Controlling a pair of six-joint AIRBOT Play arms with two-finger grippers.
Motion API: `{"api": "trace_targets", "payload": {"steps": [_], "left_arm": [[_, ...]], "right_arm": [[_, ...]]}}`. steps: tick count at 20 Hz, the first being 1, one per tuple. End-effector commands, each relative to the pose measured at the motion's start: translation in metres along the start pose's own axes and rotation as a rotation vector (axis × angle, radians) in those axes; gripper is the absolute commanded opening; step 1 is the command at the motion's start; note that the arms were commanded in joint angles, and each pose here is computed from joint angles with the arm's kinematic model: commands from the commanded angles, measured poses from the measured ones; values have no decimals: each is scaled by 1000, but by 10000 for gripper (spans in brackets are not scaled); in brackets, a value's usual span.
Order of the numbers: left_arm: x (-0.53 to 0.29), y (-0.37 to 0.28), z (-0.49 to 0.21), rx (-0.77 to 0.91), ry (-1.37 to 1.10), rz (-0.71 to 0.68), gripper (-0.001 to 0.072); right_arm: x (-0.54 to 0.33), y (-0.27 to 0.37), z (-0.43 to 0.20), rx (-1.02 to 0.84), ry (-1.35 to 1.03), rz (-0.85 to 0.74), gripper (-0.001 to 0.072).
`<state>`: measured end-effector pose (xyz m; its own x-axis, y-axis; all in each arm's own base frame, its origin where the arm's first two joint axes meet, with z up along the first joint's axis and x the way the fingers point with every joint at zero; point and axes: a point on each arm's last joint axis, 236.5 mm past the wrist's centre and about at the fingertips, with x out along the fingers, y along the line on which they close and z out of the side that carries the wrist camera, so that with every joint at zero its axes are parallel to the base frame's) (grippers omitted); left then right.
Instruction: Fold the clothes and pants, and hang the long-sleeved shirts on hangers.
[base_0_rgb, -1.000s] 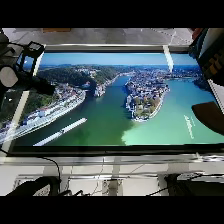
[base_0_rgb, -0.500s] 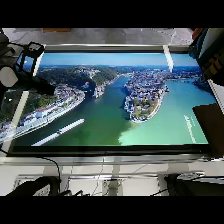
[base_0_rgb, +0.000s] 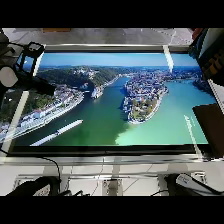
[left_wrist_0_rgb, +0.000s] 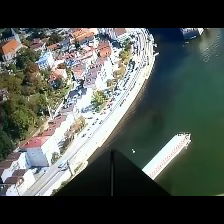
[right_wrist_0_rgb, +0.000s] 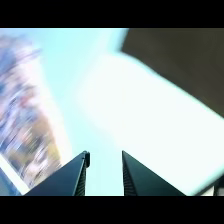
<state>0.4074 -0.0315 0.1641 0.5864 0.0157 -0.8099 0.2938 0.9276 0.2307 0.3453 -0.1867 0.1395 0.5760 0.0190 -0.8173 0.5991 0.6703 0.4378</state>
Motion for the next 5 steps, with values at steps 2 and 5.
{"api": "trace_targets", "payload": {"steps": [2, 5], "left_arm": [[0, 1, 0, 0, 0, 1, 11], [0, 1, 0, 0, 0, 1, 11]], "right_arm": [[-48, 135, -61, -491, -68, 227, 236], [-80, 181, -87, -607, -139, 328, 237]]}}
